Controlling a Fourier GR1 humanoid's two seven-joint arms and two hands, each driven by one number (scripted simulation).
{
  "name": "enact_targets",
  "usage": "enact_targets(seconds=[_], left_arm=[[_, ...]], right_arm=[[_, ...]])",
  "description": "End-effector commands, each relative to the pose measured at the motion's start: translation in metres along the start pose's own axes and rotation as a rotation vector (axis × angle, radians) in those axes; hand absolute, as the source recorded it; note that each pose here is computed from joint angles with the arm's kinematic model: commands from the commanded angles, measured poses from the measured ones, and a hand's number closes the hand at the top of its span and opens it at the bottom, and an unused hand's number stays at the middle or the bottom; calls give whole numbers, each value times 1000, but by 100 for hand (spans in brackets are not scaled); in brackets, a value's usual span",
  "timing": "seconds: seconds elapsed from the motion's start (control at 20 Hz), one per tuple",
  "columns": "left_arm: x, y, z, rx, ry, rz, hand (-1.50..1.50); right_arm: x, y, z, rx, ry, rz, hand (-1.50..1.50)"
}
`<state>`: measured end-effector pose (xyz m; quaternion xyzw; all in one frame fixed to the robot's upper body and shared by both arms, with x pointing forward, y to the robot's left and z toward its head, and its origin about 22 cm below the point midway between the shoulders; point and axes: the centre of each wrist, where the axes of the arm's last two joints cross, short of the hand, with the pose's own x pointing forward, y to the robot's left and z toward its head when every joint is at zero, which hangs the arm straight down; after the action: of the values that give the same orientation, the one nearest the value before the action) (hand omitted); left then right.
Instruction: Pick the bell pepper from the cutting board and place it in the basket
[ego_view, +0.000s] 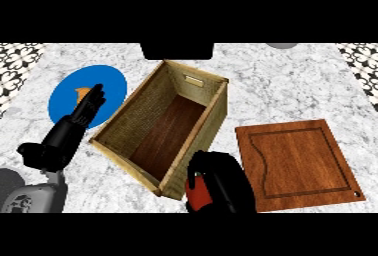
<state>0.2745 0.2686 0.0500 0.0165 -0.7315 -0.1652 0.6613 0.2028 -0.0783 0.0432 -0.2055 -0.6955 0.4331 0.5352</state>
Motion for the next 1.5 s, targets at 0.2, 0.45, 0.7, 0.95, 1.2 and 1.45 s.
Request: enact_targets(seconds=[0.2, 0.45, 0.7, 0.95, 1.2, 1.45], left_arm=[[2, 2, -1, 1, -6, -10, 0], [0, 2, -4, 10, 9, -17, 0], [-1, 2, 0, 7, 4, -17, 0], [3, 4, -4, -7, -9, -18, 0], [3, 2, -11, -18, -20, -22, 0], [5, 2, -14, -37, -28, -8, 0]], right_arm=[[83, -24, 42, -229, -23, -297, 150], [103, -31, 45, -309, 32, -272, 150], [116, -37, 44, -393, 116, -176, 150], [124, -53, 25, -495, 177, -162, 150], [130, -75, 2, -613, 217, -146, 150], [137, -103, -23, -741, 281, -185, 150]])
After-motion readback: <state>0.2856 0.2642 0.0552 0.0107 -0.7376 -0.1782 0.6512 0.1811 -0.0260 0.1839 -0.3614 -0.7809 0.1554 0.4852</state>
